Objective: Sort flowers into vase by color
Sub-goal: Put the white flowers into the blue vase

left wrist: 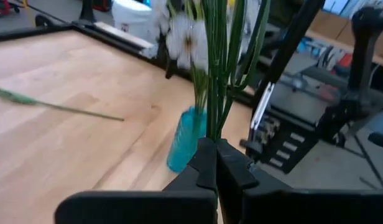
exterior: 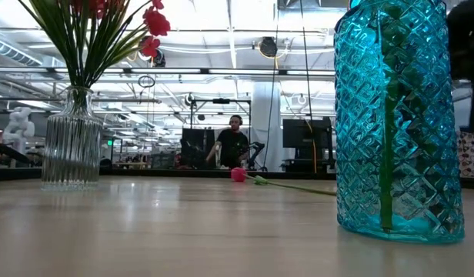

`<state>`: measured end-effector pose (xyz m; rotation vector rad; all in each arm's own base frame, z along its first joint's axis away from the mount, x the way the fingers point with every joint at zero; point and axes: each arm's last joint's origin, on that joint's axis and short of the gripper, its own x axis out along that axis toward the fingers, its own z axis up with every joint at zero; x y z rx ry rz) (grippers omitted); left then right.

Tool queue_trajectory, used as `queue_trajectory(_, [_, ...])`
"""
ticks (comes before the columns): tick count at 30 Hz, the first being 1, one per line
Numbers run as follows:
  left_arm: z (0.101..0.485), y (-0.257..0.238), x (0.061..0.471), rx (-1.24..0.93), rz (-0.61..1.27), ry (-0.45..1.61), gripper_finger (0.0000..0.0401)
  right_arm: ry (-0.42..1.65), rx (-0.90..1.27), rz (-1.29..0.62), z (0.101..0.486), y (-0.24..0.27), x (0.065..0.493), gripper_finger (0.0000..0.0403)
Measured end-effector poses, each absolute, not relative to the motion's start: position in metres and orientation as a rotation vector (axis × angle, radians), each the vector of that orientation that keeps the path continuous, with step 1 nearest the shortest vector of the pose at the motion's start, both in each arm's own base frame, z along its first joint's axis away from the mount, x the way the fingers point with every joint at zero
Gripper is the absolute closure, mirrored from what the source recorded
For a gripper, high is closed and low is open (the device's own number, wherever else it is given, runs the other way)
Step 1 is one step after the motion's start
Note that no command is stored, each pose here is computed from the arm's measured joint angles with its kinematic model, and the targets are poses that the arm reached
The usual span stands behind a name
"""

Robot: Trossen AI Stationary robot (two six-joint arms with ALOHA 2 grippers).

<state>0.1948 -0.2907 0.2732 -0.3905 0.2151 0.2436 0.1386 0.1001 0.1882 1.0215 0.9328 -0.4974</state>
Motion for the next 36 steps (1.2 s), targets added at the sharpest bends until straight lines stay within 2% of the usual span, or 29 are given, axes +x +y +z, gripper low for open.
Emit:
queue_trajectory(4, [0.295,-0.282,0.193,-0.392,0.246,0.156,0.04,0.971,0.932,-0.477,0.218,0.102,0.132,0.0403])
queue_trajectory(9, [0.325,-0.27,0.203,-0.308,0.239,0.089,0.04,0.889,0.76,-0.491,0.287,0.095,0.118,0.0403])
queue_trajectory(16, [0.357,-0.251,0.216,-0.216,0.242,0.005,0.0401,0.518,0.556,-0.34,0.391,0.084,0.113,0.0403])
queue_trajectory(22, [0.365,-0.235,0.232,-0.163,0.245,-0.015,0.0401,0.205,0.36,-0.205,0.456,0.103,0.141,0.0403])
queue_trajectory(29, [0.375,-0.22,0.251,-0.202,0.177,-0.038,0.0401,0.031,0.213,-0.112,0.476,0.14,0.197,0.0403])
queue_trajectory(36, [0.385,-0.214,0.257,-0.2,0.16,-0.056,0.0401,0.1,0.172,-0.097,0.453,0.16,0.257,0.0397])
